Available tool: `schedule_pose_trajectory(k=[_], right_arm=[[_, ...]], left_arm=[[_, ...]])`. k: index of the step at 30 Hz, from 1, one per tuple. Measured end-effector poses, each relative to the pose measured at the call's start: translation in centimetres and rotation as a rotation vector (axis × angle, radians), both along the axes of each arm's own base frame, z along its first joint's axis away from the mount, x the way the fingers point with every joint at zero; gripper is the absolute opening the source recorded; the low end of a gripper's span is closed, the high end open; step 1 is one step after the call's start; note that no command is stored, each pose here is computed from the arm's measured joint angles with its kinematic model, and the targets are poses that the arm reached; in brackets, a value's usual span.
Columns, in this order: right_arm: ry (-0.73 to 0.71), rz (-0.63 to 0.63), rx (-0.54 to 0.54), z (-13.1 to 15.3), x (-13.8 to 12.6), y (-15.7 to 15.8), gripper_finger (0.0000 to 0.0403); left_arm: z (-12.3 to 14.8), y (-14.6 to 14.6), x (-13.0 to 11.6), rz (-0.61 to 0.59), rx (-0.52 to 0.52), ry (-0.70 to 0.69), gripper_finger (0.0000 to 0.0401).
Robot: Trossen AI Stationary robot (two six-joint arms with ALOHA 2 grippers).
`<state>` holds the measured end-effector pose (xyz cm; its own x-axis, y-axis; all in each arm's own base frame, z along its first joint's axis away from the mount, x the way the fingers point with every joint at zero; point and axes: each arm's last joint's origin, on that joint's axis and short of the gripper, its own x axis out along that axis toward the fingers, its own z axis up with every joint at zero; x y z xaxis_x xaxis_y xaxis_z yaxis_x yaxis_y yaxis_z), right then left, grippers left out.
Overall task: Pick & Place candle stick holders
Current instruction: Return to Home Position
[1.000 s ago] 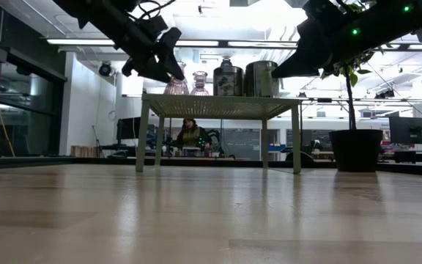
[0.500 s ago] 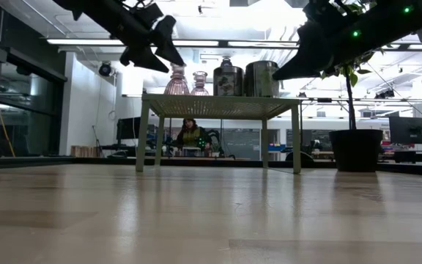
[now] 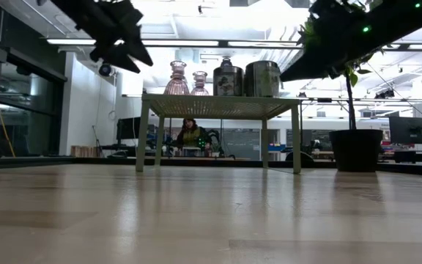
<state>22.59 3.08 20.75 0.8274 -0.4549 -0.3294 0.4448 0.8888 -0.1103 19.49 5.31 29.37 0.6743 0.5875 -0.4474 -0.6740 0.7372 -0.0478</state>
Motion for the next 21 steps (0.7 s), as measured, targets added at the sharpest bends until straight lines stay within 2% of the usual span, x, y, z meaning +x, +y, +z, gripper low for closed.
schedule_pose_trajectory(k=[5, 12, 15, 21], right_arm=[[0.027, 0.026, 0.062, 0.6, -1.4, -0.3, 0.0000], [-0.145, 0.069, 0.113, -0.9, -4.1, -0.8, 0.0000], [-0.235, 0.088, 0.138, -1.9, -5.6, -1.2, 0.0000], [-0.396, 0.181, 0.146, -3.6, -8.3, -2.0, 0.0000]], left_arm=[[-2.5, -2.0, -1.2, -0.022, 0.033, -0.050, 0.0287], [-6.7, -4.6, -3.3, -0.145, 0.046, -0.172, 0.0287], [-7.4, -5.2, -4.2, -0.190, 0.049, -0.211, 0.0287], [-7.3, -5.7, -5.3, -0.265, 0.088, -0.257, 0.0287]])
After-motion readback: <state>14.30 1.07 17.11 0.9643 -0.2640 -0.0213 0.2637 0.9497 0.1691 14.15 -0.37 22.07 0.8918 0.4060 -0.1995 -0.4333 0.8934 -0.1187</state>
